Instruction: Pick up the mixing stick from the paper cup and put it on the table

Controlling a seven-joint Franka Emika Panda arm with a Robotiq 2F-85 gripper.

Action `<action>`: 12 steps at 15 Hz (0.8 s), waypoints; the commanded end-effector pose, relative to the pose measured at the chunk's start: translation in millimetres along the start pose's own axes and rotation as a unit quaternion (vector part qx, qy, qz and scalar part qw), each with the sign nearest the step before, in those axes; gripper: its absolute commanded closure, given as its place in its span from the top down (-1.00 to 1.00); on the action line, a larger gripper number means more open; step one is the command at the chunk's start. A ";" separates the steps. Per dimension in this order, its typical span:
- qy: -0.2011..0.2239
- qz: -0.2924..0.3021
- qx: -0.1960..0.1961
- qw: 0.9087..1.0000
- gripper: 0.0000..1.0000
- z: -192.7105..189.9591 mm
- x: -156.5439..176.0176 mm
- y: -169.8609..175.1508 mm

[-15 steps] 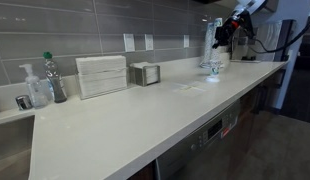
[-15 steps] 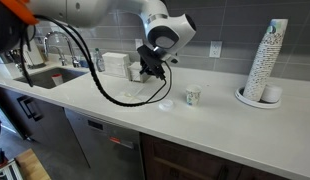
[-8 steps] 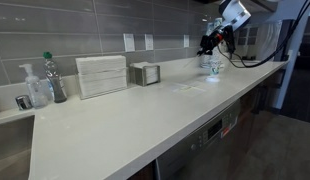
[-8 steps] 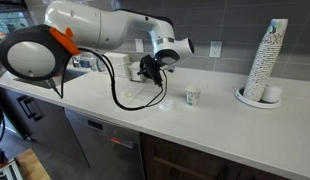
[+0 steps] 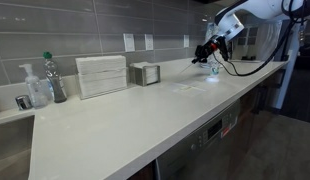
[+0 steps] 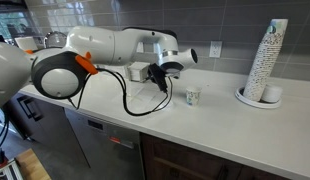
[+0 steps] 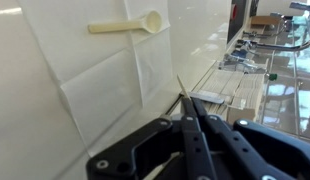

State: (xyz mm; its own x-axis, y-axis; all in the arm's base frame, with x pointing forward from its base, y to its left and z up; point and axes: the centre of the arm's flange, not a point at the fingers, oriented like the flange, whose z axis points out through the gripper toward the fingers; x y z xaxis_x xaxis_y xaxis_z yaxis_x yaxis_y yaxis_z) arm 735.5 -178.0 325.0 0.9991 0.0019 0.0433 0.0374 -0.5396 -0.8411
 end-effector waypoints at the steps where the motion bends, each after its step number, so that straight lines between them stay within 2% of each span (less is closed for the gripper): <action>1: 0.022 0.022 -0.028 0.999 -0.98 1.6 32.4 19.0; 12: 0.006 0.059 -0.025 0.998 -0.98 18.8 37.5 43.5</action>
State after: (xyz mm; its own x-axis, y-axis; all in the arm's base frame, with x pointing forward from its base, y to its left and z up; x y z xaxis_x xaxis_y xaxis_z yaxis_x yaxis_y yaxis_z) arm 754.7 -175.0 285.9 0.9967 -0.0795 -0.0188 -0.0606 -0.5655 -0.8225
